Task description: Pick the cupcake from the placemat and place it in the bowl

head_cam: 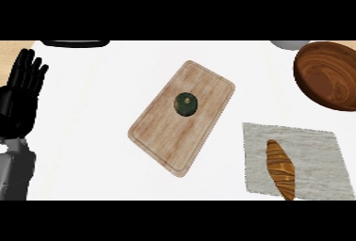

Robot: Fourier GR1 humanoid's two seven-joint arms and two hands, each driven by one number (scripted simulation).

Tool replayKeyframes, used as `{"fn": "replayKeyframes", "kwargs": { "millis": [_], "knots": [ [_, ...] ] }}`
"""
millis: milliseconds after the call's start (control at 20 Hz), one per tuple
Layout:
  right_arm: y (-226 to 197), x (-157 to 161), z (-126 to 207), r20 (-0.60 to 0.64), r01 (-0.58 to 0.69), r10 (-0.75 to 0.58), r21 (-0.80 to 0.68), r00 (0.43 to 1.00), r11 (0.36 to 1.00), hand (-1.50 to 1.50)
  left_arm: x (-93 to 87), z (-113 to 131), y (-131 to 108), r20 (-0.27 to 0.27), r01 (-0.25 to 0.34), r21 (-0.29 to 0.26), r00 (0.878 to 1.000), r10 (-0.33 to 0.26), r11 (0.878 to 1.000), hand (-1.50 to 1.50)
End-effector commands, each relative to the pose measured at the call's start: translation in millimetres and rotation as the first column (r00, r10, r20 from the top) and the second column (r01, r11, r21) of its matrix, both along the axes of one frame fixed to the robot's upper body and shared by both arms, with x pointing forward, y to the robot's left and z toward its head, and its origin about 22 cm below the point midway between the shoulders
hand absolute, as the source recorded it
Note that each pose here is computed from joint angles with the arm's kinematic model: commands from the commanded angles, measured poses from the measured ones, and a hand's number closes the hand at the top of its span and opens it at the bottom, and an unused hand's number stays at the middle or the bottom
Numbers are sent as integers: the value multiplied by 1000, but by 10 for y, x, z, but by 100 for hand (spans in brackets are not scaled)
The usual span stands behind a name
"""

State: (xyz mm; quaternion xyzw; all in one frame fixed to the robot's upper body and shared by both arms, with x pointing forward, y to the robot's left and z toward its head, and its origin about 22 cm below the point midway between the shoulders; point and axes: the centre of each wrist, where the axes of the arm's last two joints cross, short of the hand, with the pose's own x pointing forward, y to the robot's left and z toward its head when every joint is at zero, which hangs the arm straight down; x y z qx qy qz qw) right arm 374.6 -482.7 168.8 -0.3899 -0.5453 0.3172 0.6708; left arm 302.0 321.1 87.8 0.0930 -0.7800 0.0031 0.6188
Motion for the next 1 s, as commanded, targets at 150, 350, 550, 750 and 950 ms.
{"fn": "replayKeyframes", "kwargs": {
  "millis": [150,350,550,750,950],
  "knots": [
    [160,64,-463,-61,124,-116,148,991,981,-150,57,77,-45,17,21,-4,1000,-21,1000,0],
    [144,76,-419,34,90,-107,329,994,940,-150,64,115,0,21,18,-1,1000,-17,1000,0],
    [43,9,-390,193,73,-168,420,967,904,-150,71,7,15,22,-3,-17,1000,3,1000,0],
    [-64,-86,-427,342,137,-317,458,885,878,-150,-31,-94,-83,16,20,-7,1000,-20,1000,0],
    [-404,-370,-381,343,200,-410,509,845,837,-150,65,78,-93,17,12,-6,1000,-12,1000,0]
  ]
}}
